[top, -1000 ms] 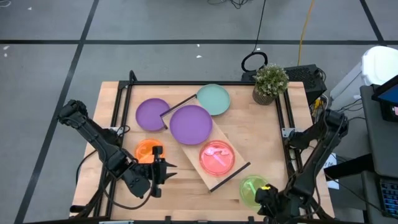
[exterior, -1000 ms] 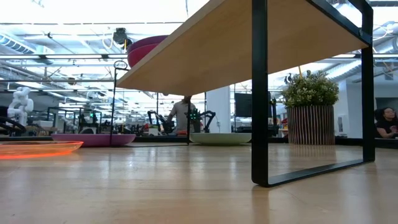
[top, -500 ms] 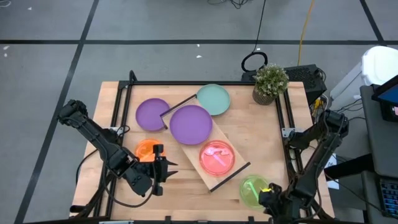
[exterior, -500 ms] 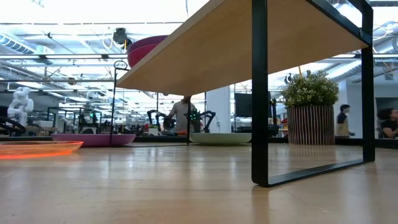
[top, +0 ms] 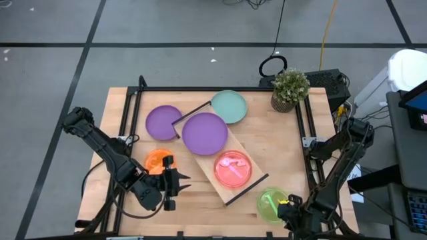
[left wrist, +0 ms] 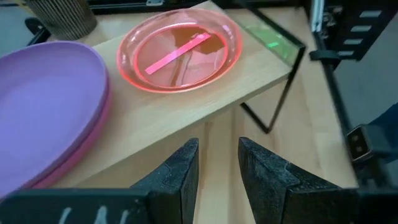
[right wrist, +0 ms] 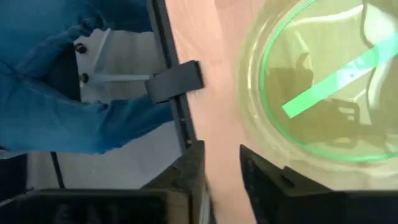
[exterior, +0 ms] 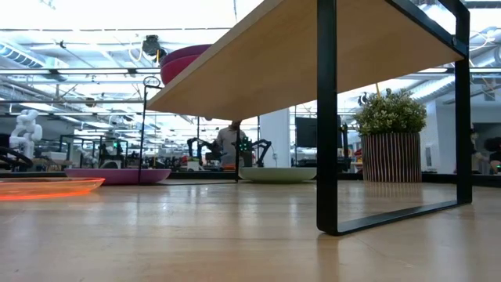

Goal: Place and stack plates onto a shelf
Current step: Stack the green plate on top of the pink plate on the shelf

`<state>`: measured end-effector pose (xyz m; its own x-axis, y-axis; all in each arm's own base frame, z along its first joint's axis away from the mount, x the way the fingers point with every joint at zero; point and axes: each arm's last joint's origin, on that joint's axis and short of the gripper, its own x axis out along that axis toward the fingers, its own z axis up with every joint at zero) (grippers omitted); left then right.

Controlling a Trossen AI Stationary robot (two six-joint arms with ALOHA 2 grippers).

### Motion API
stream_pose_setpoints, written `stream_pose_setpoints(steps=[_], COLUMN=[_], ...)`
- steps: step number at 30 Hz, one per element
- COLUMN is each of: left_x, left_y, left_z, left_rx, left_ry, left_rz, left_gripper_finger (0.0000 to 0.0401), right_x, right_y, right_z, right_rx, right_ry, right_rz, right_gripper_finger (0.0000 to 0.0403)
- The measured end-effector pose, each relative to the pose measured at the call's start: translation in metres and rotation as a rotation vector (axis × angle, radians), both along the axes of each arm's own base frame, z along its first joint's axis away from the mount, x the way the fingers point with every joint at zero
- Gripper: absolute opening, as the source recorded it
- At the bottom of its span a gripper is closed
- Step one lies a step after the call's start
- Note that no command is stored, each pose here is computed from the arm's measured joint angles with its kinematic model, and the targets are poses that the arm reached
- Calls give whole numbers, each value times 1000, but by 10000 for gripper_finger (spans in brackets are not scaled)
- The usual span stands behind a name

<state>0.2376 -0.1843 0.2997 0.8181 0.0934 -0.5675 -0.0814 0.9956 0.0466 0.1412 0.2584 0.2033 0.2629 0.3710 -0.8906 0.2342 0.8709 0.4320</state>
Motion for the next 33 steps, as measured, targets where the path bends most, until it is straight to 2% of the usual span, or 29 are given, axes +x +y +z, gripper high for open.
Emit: stream_pose_setpoints(steps=[4, 7, 16, 26, 33], left_x=[3, 6, 10, 10, 10], left_y=[-10, -17, -21, -21, -21], left_z=[-3, -5, -9, -9, -9], left_rx=[-4, 3, 10, 42, 49], left_ry=[-27, -51, -56, -54, -54], left_rz=[-33, -63, -70, -91, -96], left_gripper_finger=[120, 120, 120, 120, 120], right_x=[-1, -3, -10, -14, -22], right_y=[-1, -2, -12, -17, -19], right_z=[-10, -19, -40, -51, -56], right_rx=[-4, -2, -68, -94, -126], right_ry=[-56, -107, -156, -159, -178], right_rz=[100, 182, 334, 383, 473], right_gripper_finger=[118, 123, 98, 93, 93])
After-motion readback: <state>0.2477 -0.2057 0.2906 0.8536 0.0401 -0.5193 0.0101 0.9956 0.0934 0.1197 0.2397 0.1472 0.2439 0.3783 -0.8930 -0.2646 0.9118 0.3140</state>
